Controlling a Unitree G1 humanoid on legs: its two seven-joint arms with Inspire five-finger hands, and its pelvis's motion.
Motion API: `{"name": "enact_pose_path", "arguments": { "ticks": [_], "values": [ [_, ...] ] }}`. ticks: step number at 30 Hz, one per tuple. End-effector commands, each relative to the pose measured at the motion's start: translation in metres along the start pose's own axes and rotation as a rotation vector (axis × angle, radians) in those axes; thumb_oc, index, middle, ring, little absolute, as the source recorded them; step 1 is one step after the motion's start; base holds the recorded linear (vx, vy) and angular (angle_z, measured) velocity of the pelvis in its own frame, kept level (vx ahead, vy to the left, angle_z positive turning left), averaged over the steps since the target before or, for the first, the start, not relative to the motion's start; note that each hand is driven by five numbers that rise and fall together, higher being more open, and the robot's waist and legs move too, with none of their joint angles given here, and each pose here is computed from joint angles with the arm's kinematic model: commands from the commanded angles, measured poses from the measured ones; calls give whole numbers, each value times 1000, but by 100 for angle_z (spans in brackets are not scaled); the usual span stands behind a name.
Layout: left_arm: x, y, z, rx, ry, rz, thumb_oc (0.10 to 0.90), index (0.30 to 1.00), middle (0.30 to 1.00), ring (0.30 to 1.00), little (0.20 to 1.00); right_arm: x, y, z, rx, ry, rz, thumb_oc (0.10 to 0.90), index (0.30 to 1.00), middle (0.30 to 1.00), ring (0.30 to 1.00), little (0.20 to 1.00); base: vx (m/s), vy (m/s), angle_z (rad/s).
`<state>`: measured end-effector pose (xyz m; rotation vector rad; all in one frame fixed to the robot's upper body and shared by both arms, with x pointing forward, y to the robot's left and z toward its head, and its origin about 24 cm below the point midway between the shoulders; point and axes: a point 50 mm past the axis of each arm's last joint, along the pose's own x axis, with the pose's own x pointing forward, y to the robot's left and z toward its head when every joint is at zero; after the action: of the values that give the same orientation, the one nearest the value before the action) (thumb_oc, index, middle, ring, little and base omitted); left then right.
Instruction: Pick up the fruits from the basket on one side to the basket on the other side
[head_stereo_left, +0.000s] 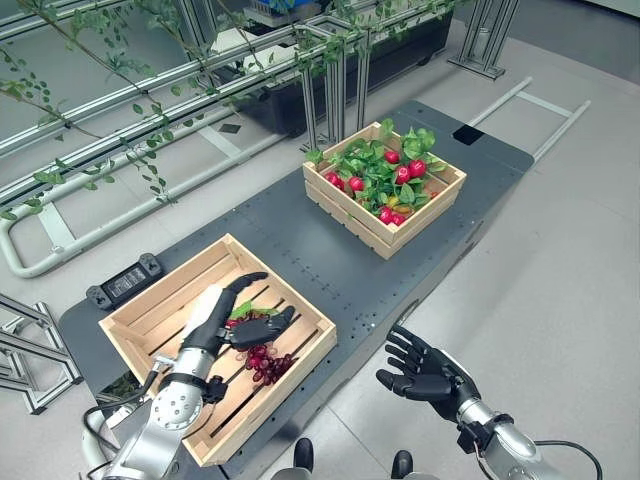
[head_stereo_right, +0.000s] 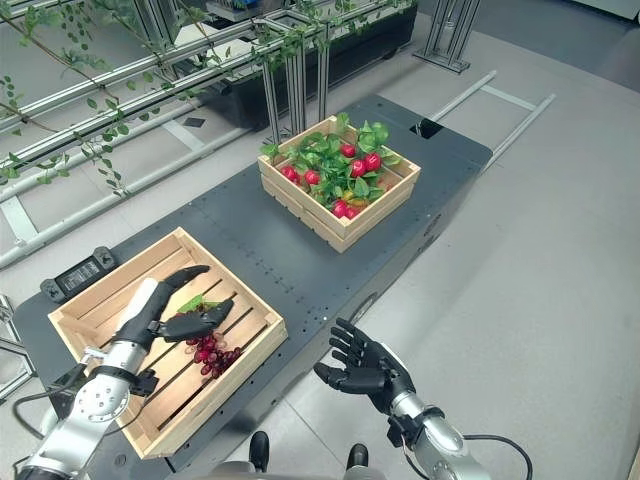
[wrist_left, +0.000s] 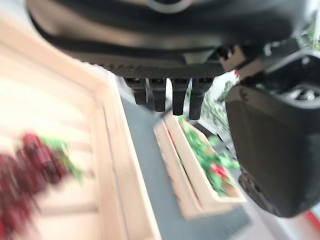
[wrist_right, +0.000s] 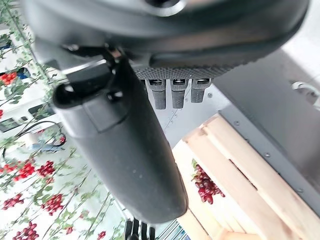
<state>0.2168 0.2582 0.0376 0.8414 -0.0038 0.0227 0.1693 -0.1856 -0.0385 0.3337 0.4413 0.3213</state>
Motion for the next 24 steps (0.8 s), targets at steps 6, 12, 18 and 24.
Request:
{"name": "enact_pose_path", "arguments": {
  "ticks": [6,12,18,24],
  "values": [
    [29,70,18,473,-172,301,800,900,900,900,900,6,-11,42,-123,-114,-48,800,900,900,900,900,-112,74,1],
    [29,89,8,661,-105,307,800,900,900,900,900,-7,-33,44,-191,-59,-123,800,900,900,900,900,-86,47,1],
    [42,99,5,794,-46,339,800,900,900,900,900,-2,-38,46,-259,28,-98,800,900,900,900,900,-109,59,1],
    [57,106,3,884,15,372,800,900,900,900,900,6,-41,51,-296,63,-93,800,900,900,900,900,-119,19,9]
  ]
}}
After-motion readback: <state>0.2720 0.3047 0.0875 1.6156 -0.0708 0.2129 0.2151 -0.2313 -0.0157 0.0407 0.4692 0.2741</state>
